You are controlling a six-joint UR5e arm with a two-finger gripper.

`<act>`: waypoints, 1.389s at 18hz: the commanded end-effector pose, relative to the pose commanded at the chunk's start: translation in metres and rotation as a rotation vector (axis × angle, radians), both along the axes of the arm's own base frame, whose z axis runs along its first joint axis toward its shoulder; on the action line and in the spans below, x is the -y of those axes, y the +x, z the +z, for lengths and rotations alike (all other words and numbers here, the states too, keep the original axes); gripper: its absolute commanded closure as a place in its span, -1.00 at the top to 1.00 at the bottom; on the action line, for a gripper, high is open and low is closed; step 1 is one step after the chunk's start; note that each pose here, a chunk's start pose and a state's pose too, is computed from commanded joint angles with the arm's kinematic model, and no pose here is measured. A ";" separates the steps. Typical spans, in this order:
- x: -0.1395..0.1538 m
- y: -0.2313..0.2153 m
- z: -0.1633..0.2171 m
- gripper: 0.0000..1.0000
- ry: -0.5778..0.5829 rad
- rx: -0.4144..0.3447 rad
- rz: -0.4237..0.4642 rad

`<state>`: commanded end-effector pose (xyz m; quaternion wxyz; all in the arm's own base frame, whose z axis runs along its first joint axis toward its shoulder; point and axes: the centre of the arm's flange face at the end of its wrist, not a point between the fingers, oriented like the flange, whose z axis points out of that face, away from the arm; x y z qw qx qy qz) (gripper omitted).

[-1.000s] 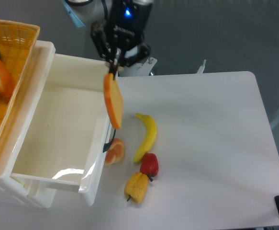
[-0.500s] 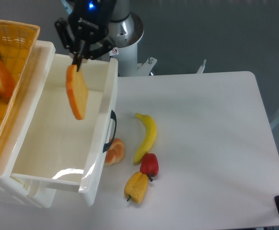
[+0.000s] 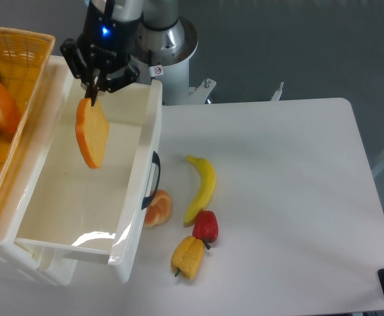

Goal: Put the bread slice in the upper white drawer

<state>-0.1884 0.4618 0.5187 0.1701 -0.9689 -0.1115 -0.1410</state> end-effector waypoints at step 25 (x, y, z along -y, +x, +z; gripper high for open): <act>0.018 -0.092 0.033 0.76 0.115 -0.164 -0.034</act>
